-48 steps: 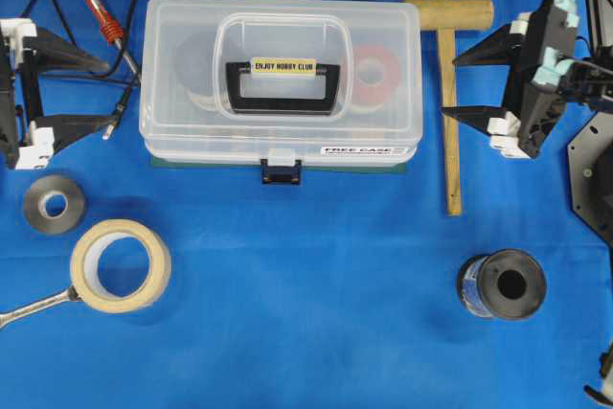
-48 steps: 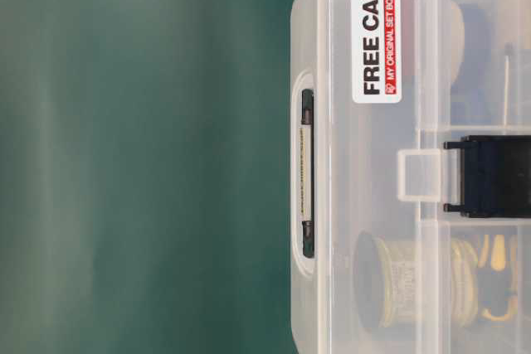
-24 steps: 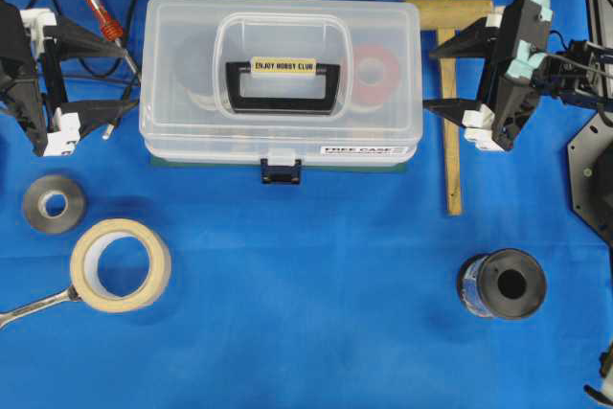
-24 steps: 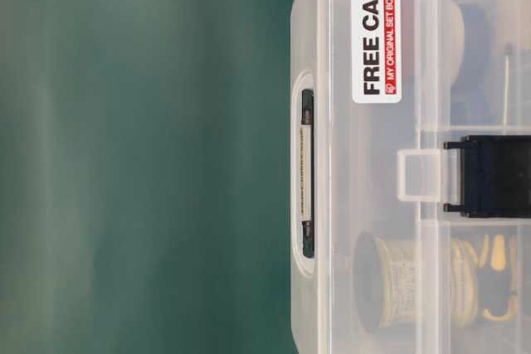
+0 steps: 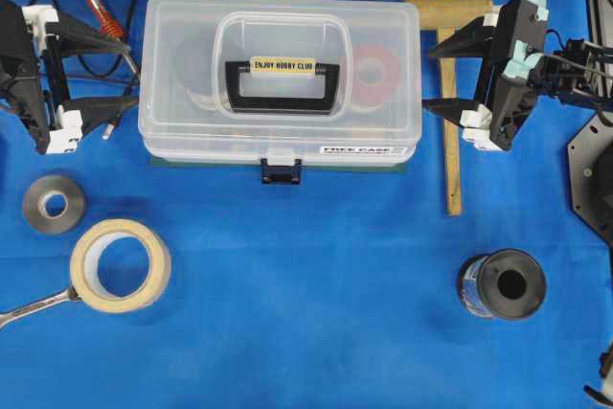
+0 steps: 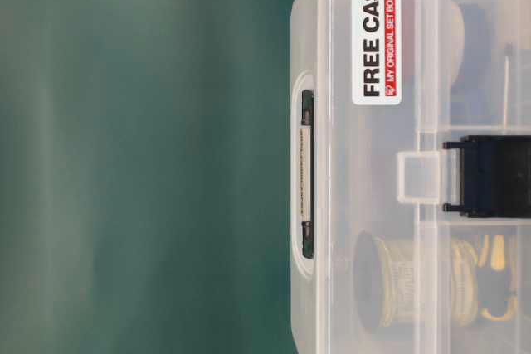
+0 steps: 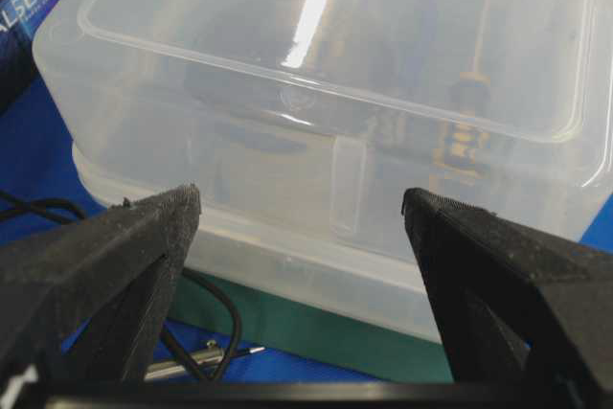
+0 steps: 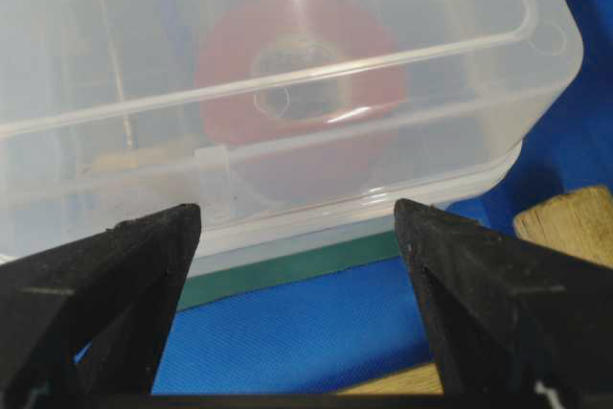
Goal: Open the tool box with both arms.
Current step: 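Position both open grippers at the lid edges on either side of the box, then lift the clear lid upward and back with both grippers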
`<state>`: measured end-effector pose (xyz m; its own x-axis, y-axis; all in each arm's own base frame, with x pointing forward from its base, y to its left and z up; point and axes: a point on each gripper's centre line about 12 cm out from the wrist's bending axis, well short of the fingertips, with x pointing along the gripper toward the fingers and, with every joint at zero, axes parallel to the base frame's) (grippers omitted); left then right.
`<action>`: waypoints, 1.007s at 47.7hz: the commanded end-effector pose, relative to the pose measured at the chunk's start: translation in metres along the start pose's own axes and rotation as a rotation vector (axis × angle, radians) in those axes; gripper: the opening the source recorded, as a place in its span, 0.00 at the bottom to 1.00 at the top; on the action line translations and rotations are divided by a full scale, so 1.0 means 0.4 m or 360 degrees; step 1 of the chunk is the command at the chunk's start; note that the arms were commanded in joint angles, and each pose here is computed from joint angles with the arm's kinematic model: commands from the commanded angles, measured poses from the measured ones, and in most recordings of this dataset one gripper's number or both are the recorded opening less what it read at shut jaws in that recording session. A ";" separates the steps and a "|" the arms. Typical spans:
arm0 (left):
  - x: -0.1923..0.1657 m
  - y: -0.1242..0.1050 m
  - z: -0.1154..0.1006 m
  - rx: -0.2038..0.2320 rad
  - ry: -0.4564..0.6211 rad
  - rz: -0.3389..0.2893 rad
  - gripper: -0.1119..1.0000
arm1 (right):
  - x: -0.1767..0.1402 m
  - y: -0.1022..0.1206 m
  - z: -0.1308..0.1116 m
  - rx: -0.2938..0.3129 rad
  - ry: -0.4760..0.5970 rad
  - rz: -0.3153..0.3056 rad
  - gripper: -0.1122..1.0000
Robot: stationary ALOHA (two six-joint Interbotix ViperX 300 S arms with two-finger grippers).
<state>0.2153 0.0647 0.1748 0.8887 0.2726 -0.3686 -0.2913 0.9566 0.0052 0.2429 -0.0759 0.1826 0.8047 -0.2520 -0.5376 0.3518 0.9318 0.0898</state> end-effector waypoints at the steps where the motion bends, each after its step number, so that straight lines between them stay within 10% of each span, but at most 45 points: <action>1: 0.004 0.000 0.051 -0.0006 -0.0110 0.0002 0.87 | -0.011 0.010 0.067 -0.0001 -0.0143 0.0021 0.85; 48: -0.005 0.065 0.174 0.0107 -0.0408 0.0185 0.87 | -0.111 -0.044 0.159 0.0037 -0.0487 -0.0094 0.85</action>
<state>0.2178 0.0907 0.2109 0.8984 0.3813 -0.2178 -0.3690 0.9244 0.0964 0.2233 -0.0934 0.2355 0.8665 -0.3629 -0.3427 0.4119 0.9077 0.0803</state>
